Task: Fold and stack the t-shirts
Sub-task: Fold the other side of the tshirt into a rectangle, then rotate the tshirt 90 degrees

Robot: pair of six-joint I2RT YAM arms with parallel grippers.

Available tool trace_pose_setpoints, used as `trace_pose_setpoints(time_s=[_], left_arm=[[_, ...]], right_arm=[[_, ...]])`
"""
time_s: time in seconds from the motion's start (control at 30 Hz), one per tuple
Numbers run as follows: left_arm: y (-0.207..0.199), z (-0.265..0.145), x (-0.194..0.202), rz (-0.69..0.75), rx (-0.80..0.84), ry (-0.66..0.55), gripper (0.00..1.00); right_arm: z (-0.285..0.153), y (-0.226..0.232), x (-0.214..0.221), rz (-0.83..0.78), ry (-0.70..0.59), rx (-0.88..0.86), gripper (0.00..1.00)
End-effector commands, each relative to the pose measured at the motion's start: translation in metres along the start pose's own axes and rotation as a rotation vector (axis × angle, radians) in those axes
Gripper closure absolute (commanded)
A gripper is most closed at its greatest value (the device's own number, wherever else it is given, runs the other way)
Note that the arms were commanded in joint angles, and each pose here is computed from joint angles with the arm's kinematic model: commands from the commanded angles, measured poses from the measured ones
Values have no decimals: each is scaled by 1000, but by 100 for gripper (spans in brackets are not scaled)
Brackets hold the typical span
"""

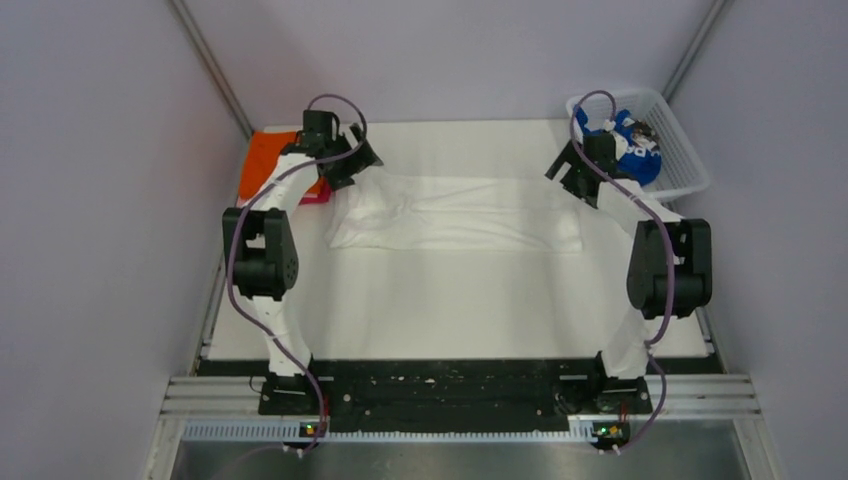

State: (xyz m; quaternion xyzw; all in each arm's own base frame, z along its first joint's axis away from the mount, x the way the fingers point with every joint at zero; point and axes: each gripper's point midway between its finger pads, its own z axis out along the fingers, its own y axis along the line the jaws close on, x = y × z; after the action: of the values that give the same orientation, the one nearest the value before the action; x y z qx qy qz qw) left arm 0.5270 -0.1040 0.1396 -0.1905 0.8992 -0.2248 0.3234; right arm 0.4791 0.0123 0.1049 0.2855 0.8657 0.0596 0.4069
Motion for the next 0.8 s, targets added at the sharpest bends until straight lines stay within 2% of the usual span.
trace_pose_setpoints(time_s=[0.0,0.03,0.13,0.23,0.33,0.43,0.57,0.7,0.77], left_arm=[[-44,-25,46,-15,156,51,1],[-44,-18,68,-26,170,97,1],[-41,3,93,-72,179,171,1],[-23,32,91,-90,107,180,1],[-16,64,83,-112,73,186,1],[-18,102,78,-143,85,192,1],[-35,144,57,-176,127,162,1],[-88,174,43,-242,371,144,1],[-114,186,34,-262,462,91,1]], right_arm=[[14,62,12,-152,11,-201,1],[22,72,21,-175,31,-229,1],[41,95,39,-197,78,-288,1],[58,96,60,-190,122,-300,1],[56,82,93,-189,208,-294,1],[31,56,126,-158,271,-273,1],[-31,47,169,-149,321,-322,1],[-87,51,233,-168,427,-352,1],[-116,65,268,-191,502,-426,1]])
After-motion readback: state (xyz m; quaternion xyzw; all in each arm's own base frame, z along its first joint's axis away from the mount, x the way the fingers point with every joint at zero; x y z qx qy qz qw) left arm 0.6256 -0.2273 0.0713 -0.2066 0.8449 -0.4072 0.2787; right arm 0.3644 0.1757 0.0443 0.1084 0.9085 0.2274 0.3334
